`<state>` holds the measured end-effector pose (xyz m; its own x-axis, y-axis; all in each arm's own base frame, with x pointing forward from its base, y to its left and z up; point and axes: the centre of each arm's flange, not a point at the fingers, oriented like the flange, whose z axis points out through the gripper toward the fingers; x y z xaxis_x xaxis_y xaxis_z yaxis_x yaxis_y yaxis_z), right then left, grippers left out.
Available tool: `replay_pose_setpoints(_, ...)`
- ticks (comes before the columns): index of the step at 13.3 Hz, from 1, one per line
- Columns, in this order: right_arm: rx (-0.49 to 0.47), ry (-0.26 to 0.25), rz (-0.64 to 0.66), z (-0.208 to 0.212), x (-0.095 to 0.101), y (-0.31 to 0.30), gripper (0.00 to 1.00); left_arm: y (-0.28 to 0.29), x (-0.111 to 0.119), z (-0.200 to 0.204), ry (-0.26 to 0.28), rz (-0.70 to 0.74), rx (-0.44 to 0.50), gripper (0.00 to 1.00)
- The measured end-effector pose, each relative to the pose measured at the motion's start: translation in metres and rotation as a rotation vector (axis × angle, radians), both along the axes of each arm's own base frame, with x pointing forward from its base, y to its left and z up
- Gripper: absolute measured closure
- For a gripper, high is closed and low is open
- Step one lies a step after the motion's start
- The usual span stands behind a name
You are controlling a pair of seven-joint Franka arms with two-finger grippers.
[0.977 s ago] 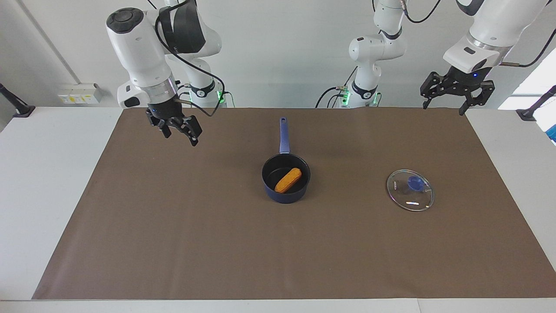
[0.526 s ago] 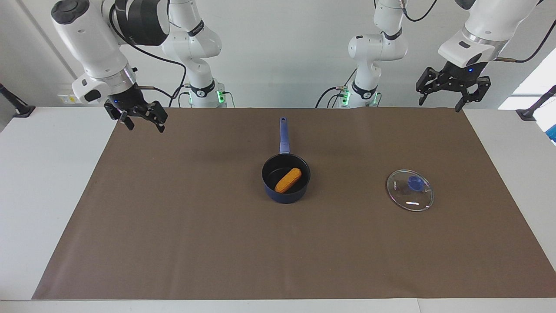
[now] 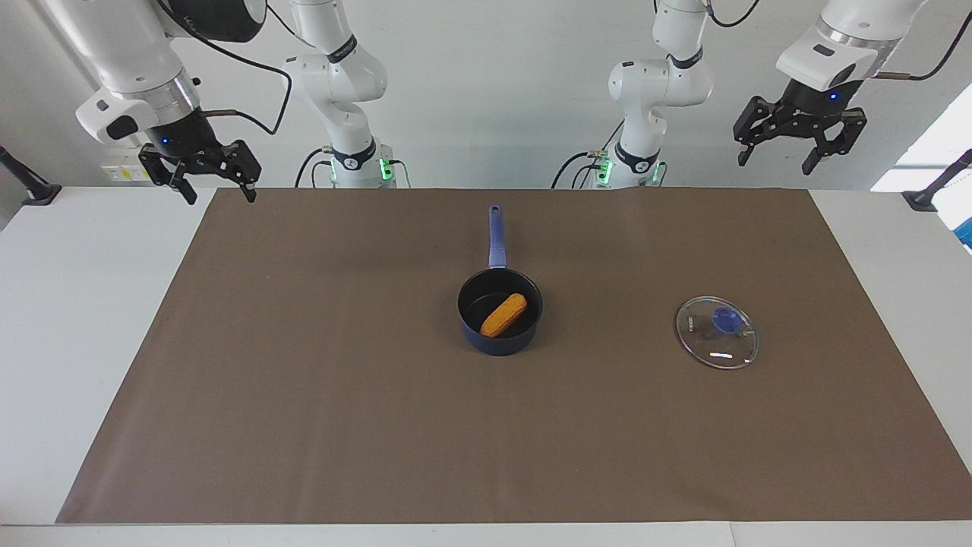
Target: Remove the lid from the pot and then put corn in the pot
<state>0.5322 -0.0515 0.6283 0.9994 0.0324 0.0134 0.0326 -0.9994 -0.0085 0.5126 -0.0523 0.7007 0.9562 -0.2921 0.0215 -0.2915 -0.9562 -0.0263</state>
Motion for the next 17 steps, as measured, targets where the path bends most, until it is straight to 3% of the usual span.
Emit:
replay_pose_setpoints(4,0.002,0.045,-0.044,-0.003,-0.004,0.009,0.0,-0.001,-0.003,0.001,0.01,0.006,-0.003,0.0)
replay_pose_setpoints(9,-0.001,-0.018,-0.039,0.037,-0.017,0.012,0.0,0.0,-0.003,0.0,0.013,0.01,-0.003,0.0)
replay_pose_setpoints(12,0.001,-0.029,-0.035,0.058,-0.034,0.015,0.0,0.002,-0.003,-0.001,0.028,0.015,-0.002,0.0)
replay_pose_setpoints(17,0.001,-0.019,-0.03,0.056,-0.037,0.018,0.0,0.006,-0.002,0.003,0.036,0.024,-0.002,0.0)
